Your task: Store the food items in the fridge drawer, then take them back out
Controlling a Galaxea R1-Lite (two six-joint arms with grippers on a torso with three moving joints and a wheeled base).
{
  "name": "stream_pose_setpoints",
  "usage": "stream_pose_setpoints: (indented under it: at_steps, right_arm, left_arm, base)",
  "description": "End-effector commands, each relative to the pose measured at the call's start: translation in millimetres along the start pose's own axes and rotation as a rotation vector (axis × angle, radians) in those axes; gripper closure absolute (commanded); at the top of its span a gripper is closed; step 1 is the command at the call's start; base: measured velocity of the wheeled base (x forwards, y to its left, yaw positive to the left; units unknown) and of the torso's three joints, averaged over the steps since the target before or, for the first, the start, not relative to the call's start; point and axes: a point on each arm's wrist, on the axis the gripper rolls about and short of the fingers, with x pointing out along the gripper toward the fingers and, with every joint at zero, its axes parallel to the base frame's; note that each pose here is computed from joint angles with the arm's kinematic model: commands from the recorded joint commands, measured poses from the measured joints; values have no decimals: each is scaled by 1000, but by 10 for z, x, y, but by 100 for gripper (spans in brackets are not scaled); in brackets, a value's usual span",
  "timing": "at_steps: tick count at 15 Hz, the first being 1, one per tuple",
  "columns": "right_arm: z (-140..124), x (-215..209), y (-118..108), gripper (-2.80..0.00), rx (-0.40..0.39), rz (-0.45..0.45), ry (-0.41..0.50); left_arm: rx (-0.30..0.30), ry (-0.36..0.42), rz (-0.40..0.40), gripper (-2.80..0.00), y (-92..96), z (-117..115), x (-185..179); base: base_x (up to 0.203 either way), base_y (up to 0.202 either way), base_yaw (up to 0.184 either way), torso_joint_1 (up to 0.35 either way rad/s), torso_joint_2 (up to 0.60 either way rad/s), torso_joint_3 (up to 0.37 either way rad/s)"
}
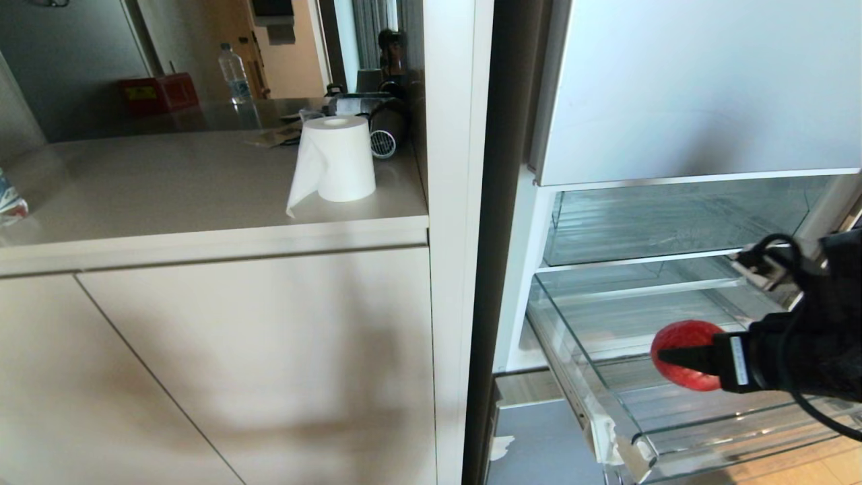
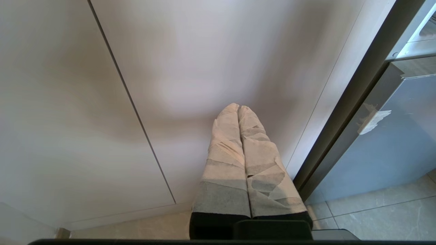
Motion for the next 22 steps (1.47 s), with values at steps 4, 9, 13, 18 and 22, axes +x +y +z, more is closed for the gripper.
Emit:
stream_pose_setpoints:
  at_steps: [4, 9, 13, 18, 22]
  right_arm:
    - [-671, -1406, -82, 0, 10, -18, -573]
    - [-1925, -1156, -211, 0, -98, -159, -650]
    - [-2334, -993, -239, 0, -215, -213, -668]
    - [-2344, -976, -241, 0, -223, -218, -645]
    - [-2344, -976, -241, 0, -219, -216, -645]
  left_arm:
    - [0, 1, 2, 0, 0, -2, 0]
    - [0, 1, 0, 0, 0, -2, 0]
    - [0, 1, 1, 0, 0, -2, 0]
    - [0, 1, 0, 0, 0, -2, 0]
    - [0, 1, 2, 0, 0, -2, 0]
  base:
    - [0, 0, 0, 0, 0, 0]
    - [0, 0, 0, 0, 0, 0]
    - [0, 0, 0, 0, 0, 0]
    - [0, 0, 0, 0, 0, 0]
    - [3, 4, -18, 2, 1, -1]
